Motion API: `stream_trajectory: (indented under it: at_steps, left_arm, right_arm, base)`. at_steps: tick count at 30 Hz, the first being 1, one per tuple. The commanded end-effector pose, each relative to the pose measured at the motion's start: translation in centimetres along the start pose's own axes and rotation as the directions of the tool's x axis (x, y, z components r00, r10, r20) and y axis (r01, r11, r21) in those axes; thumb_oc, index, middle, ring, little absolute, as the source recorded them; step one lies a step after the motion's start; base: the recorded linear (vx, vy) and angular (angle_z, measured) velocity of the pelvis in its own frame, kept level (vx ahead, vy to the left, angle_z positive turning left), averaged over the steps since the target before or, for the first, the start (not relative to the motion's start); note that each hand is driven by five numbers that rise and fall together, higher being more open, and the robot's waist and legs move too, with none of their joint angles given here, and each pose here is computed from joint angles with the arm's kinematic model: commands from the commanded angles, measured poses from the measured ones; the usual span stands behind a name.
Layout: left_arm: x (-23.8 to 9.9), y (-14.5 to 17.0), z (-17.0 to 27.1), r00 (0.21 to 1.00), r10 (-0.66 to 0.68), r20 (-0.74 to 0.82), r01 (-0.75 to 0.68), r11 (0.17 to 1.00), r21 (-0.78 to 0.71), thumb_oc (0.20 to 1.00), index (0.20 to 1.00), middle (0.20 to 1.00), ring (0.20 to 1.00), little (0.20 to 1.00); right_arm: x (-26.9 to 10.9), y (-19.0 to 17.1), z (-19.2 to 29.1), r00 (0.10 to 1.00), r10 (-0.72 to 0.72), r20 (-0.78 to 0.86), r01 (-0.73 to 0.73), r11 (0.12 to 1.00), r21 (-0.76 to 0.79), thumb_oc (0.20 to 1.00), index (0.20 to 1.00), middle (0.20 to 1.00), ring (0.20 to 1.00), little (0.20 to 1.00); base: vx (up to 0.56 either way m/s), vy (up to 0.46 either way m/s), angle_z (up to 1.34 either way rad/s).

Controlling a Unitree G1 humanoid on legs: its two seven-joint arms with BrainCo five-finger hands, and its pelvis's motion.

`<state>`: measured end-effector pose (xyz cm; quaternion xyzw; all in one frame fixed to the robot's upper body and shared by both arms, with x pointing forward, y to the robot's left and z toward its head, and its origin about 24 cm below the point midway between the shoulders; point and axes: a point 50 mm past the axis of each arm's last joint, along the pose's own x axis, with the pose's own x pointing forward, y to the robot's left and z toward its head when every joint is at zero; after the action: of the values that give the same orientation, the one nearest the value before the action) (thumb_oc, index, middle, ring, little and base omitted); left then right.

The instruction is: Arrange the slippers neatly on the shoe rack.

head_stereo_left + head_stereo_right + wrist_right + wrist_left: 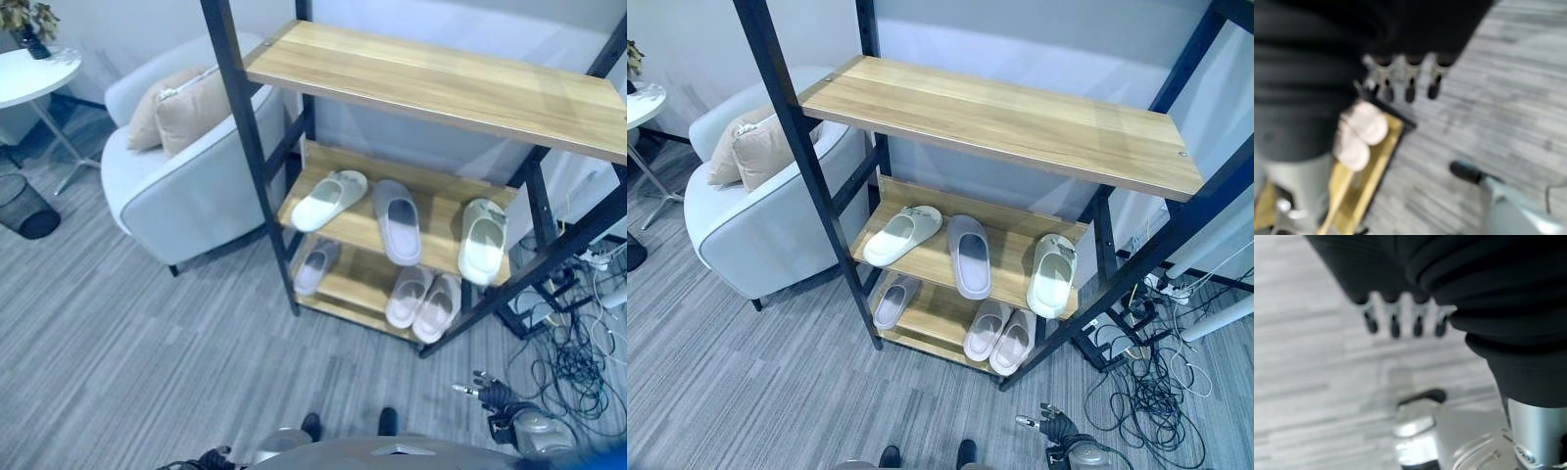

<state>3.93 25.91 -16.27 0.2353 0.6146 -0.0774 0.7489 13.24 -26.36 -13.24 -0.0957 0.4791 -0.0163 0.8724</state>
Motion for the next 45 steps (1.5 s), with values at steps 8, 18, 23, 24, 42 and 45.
stream_trajectory:
  at_steps: [8,18,23,24,42,45]
  left_arm:
    - [0.2,-1.3,1.5,0.998,-0.037,0.044,0.035,0.997,0.063,1.000,1.000,1.000,1.000,1.000]
    - [0.4,-1.2,4.0,0.989,-0.036,0.142,0.020,0.993,0.114,1.000,1.000,1.000,1.000,1.000]
    - [0.4,-1.3,5.4,0.981,-0.033,0.190,0.006,0.990,0.138,1.000,1.000,1.000,1.000,1.000]
    - [0.4,-1.4,5.7,0.979,-0.036,0.200,0.006,0.989,0.146,1.000,1.000,1.000,1.000,1.000]
    - [0.2,-1.4,9.7,0.942,0.001,0.337,-0.058,0.986,0.159,1.000,1.000,1.000,1.000,1.000]
    - [0.2,-1.3,9.8,0.941,0.006,0.337,-0.058,0.987,0.147,1.000,1.000,1.000,1.000,1.000]
  right_arm:
    - [0.4,0.8,4.5,0.986,0.060,0.156,-0.036,0.988,-0.148,1.000,1.000,1.000,1.000,1.000]
    - [-0.4,5.7,13.4,0.870,0.290,0.398,-0.106,0.900,-0.423,1.000,1.000,1.000,1.000,1.000]
    - [-2.5,9.3,18.4,0.730,0.460,0.506,-0.105,0.807,-0.582,1.000,1.000,1.000,1.000,1.000]
    - [-3.0,10.1,19.1,0.702,0.493,0.514,-0.105,0.786,-0.610,1.000,1.000,1.000,1.000,1.000]
    - [-19.1,9.2,34.1,-0.051,0.518,0.854,0.619,0.687,-0.380,1.000,1.000,1.000,1.000,1.000]
    - [-19.0,7.1,34.9,-0.058,0.419,0.906,0.666,0.692,-0.277,1.000,1.000,1.000,1.000,1.000]
  base:
    - [0.03,-0.023,0.05]
    - [-0.01,-0.002,0.01]
    - [0.00,-0.003,0.03]
    - [0.00,0.000,0.00]
    - [-0.03,-0.005,-0.04]
    - [0.00,0.000,0.00]
